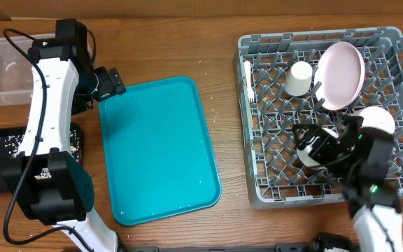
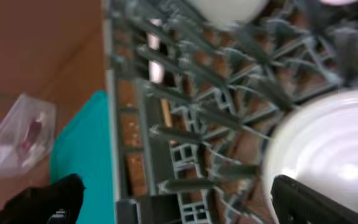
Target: Sort waste into correct bins and load items into the dishwasher rack
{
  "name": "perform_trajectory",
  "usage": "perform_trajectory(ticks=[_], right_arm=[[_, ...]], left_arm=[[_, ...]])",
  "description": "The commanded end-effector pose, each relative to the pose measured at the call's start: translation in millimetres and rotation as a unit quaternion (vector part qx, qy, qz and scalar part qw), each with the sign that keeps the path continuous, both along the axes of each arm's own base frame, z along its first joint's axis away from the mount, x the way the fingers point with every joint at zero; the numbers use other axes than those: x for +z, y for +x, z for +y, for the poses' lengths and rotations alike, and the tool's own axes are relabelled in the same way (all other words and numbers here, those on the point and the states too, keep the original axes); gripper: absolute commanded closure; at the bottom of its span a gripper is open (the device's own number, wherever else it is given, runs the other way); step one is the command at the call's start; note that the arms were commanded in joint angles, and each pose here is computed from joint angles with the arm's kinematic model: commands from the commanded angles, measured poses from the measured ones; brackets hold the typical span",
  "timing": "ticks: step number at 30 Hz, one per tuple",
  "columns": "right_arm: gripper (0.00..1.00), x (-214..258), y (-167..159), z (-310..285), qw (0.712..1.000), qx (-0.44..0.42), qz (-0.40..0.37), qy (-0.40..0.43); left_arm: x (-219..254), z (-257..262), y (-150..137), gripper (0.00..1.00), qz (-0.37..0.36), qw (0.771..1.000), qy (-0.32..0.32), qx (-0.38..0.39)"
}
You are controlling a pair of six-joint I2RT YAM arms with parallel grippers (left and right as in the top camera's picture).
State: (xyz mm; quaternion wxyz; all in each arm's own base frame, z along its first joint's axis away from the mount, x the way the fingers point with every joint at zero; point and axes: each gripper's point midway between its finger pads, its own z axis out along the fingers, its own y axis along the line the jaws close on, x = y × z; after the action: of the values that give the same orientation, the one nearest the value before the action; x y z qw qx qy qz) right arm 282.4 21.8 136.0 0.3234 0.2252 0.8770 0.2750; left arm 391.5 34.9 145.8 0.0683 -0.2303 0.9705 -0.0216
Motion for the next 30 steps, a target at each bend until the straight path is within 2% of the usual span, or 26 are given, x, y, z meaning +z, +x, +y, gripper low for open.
perform_trajectory(ticks=[1,6,17,30], right_arm=[[0.00,19.6,-4.7,33.4,0.989,0.065,-0.134,-0.012],[0.00,27.4,-7.3,42.6,0.971,0.090,-0.215,-0.045],[0.00,34.8,-24.0,39.3,0.934,0.111,-0.309,-0.139],[0.00,36.3,-40.6,35.3,0.905,0.088,-0.382,-0.163]], left_arm=[[12.3,0.6,2.9,0.00,-0.018,1.000,0.004,0.006],[12.3,0.6,2.8,0.00,-0.018,1.000,0.004,0.006],[12.3,0.6,2.9,0.00,-0.018,1.000,0.004,0.006],[12.3,0.6,2.8,0.00,-0.018,1.000,0.004,0.006]])
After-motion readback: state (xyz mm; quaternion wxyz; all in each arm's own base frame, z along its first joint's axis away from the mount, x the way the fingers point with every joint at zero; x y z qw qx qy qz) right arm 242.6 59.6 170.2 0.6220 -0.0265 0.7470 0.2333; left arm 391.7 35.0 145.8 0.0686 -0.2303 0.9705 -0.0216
